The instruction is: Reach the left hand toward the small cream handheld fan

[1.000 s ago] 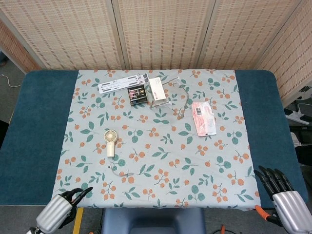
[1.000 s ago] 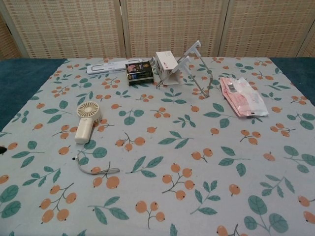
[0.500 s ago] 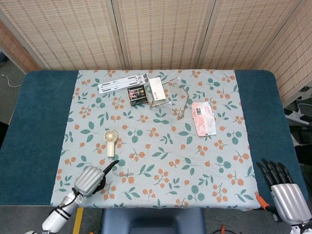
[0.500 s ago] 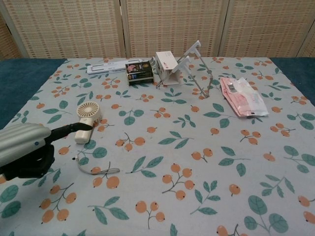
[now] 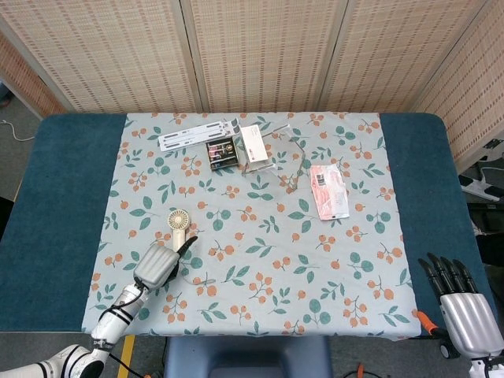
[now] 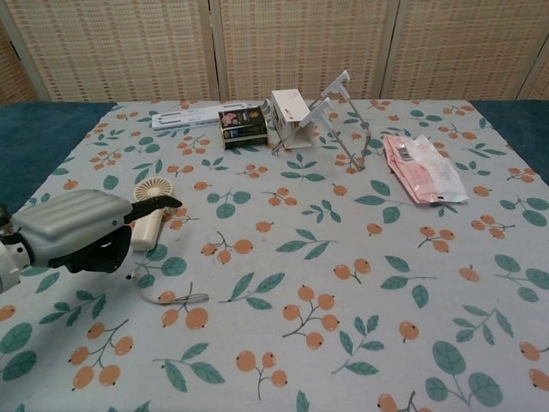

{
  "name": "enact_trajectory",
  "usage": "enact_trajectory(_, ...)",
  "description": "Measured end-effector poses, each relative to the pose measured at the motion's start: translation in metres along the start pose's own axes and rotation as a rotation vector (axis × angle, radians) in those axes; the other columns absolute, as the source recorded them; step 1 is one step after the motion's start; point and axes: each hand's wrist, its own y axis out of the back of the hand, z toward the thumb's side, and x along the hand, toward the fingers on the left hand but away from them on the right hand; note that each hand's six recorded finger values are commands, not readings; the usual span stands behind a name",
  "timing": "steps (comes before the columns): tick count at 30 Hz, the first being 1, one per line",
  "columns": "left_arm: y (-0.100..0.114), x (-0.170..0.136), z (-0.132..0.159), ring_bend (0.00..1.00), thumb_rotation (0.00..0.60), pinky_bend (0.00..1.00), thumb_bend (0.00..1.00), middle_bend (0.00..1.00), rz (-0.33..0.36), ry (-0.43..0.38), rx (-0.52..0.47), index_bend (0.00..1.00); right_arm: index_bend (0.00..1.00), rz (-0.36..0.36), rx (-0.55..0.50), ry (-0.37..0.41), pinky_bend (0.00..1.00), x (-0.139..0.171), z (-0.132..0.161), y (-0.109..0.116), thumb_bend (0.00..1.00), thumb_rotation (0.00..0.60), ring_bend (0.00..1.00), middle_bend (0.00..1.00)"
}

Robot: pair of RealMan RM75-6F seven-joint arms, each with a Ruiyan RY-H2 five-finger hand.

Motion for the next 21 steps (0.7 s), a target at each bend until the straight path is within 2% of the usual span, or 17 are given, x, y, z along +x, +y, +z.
enact_trajectory(5,-0.003,0.003,-0.009,1.0,0.6,1.0,0.91,1.0,-0.011,0.018,0.052,0.04,0.0,0.012,0.003,0.002,0.0,0.001,0.001,-0.002,0.12,0.6,0.0,0.0)
enact_trajectory(10,-0.001,0.003,-0.018,1.0,0.6,1.0,0.9,1.0,-0.003,0.036,0.077,0.05,0.0,0.007,0.002,0.003,0.0,0.003,0.001,0.0,0.12,0.6,0.0,0.0)
enact_trajectory(21,-0.008,-0.002,-0.035,1.0,0.6,1.0,0.9,1.0,-0.031,0.07,0.126,0.05,0.0,0.012,-0.003,0.007,0.0,0.005,0.002,0.001,0.12,0.6,0.0,0.0)
